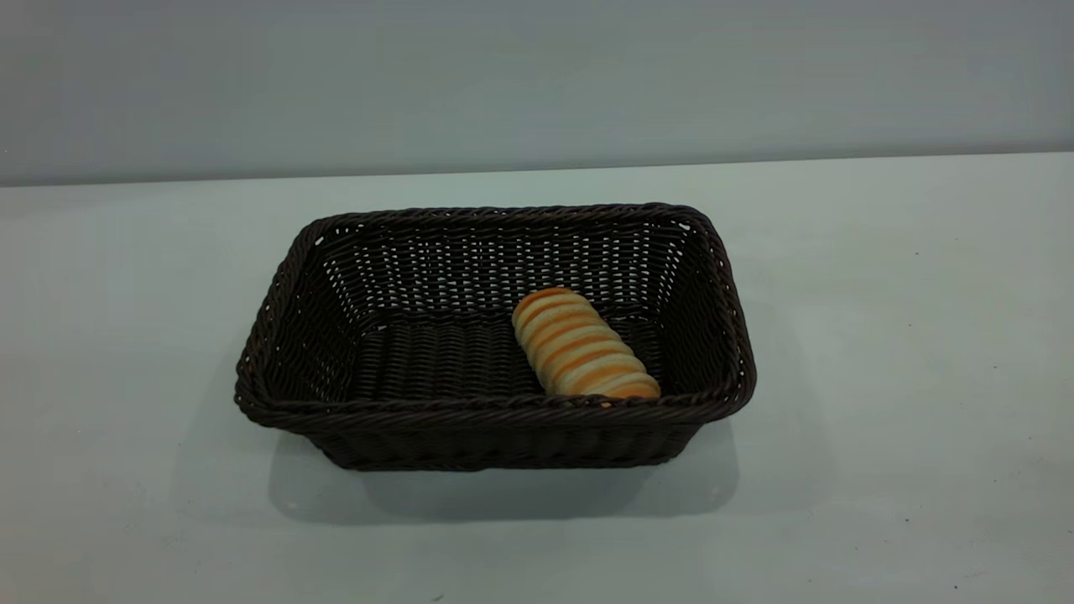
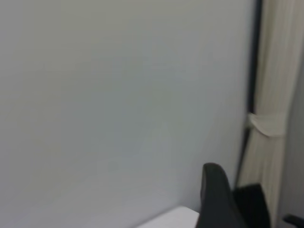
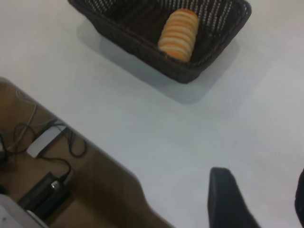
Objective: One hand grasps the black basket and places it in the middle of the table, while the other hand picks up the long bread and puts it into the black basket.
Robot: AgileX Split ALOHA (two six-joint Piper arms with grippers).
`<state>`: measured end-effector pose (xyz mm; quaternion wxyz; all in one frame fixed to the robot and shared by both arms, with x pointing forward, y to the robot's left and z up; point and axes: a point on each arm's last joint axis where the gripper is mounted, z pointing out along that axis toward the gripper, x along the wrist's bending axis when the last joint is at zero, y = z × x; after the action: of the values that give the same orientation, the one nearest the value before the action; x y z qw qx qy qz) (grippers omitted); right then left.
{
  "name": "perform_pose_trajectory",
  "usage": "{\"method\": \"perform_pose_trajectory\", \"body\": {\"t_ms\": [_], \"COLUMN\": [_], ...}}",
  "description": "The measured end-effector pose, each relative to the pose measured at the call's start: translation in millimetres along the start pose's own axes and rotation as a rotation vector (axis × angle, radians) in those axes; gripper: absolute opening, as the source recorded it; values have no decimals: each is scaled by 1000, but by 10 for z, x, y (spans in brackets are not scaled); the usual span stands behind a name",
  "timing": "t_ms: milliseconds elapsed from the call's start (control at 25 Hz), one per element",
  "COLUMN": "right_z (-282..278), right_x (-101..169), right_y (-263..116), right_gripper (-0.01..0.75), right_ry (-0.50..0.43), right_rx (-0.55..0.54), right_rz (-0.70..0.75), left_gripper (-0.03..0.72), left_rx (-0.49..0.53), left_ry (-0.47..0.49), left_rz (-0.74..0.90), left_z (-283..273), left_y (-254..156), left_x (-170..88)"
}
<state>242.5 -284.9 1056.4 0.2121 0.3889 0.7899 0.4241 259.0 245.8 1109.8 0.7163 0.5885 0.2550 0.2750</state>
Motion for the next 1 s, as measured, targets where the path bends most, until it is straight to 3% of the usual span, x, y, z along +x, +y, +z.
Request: {"method": "perform_pose_trajectory", "body": {"t_ms": [120, 240, 600, 760, 1000], "right_z": [6, 0, 0, 0, 9], "right_x": [6, 6, 5, -5, -14], "right_y": [-68, -89, -101, -100, -104], "right_gripper": [334, 334, 334, 334, 334], "right_ry": [3, 1, 0, -10, -19], "right_rx": [8, 22, 36, 34, 35], "right_rz": [-8, -19, -38, -47, -50], "left_gripper": [497, 497, 479, 437, 371], "left_rx": [21, -8, -196, -248, -242], "left_ry": [-49, 17, 650, 691, 614], "left_rz": [50, 116, 293, 304, 315], "left_z": [-1, -5, -237, -342, -325], "left_y": [-24, 5, 238, 275, 262], "left_x": [-43, 13, 493, 467, 396]}}
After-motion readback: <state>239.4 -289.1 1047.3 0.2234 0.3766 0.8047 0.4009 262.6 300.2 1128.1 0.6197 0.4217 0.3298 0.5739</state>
